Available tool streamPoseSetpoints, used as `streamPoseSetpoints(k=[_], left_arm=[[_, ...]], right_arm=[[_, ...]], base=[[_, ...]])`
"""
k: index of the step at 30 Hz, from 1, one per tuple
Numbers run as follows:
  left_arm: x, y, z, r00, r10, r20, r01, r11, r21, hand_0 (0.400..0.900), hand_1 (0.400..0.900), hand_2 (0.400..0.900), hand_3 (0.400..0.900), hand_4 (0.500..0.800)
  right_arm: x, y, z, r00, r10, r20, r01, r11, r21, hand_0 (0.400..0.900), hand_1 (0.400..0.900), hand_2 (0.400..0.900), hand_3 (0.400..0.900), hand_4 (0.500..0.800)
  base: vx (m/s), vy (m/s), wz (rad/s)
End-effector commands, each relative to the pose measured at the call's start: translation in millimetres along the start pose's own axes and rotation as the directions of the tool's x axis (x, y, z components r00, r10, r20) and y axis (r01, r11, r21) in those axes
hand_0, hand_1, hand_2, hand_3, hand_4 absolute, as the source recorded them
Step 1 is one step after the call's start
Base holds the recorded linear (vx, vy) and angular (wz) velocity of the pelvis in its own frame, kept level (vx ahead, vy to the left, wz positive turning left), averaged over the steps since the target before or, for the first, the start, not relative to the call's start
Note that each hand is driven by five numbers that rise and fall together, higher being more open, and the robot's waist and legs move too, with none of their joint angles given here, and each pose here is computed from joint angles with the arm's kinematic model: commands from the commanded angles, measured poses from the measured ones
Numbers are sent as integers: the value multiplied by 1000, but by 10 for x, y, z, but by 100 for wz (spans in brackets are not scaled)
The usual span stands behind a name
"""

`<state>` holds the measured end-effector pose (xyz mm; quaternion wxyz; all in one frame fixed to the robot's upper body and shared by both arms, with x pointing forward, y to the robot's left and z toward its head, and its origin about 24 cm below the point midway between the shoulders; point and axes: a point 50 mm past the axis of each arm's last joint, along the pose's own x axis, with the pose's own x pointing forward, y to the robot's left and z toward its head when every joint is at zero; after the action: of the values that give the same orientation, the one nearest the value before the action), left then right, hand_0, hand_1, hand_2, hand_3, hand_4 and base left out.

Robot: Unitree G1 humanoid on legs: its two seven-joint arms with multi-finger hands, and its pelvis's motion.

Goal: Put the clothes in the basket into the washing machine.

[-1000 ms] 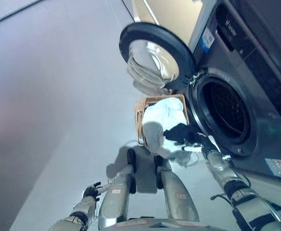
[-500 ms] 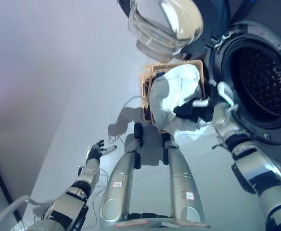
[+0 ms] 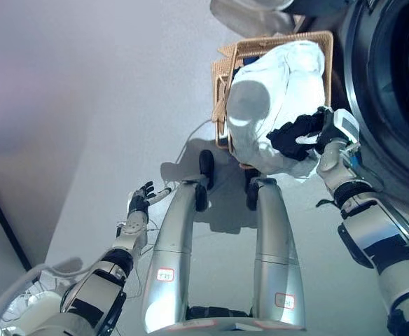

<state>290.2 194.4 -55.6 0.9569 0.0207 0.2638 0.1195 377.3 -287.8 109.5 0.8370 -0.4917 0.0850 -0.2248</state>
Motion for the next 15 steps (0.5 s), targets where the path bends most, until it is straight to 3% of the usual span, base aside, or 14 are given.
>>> streamPoseSetpoints(k=[1, 3, 4, 5, 15], left_arm=[[-60, 191, -237, 994, 85, -63, -87, 996, -33, 900, 900, 900, 900, 800], [-50, 195, -218, 995, 82, -62, -84, 996, -30, 900, 900, 900, 900, 800], [-44, 199, -207, 995, 83, -62, -85, 996, -32, 900, 900, 900, 900, 800], [-43, 205, -210, 994, 85, -64, -87, 996, -32, 900, 900, 900, 900, 800], [-58, 216, -259, 992, 101, -74, -102, 995, -13, 900, 900, 900, 900, 800]], right_arm=[[-110, 159, -298, 994, 83, -74, -91, 990, -111, 900, 900, 900, 900, 800], [-130, 208, -315, 989, 125, -79, -135, 981, -140, 900, 900, 900, 900, 800], [-138, 224, -311, 988, 133, -74, -142, 979, -146, 435, 435, 435, 435, 521], [-142, 232, -307, 988, 135, -69, -144, 979, -145, 400, 400, 400, 400, 500], [-140, 198, -290, 996, 74, -50, -79, 990, -118, 400, 400, 400, 400, 500]], base=[[-27, -13, 6], [-19, -19, 8], [-19, -20, 7], [-19, -15, 5], [-3, -2, -1]])
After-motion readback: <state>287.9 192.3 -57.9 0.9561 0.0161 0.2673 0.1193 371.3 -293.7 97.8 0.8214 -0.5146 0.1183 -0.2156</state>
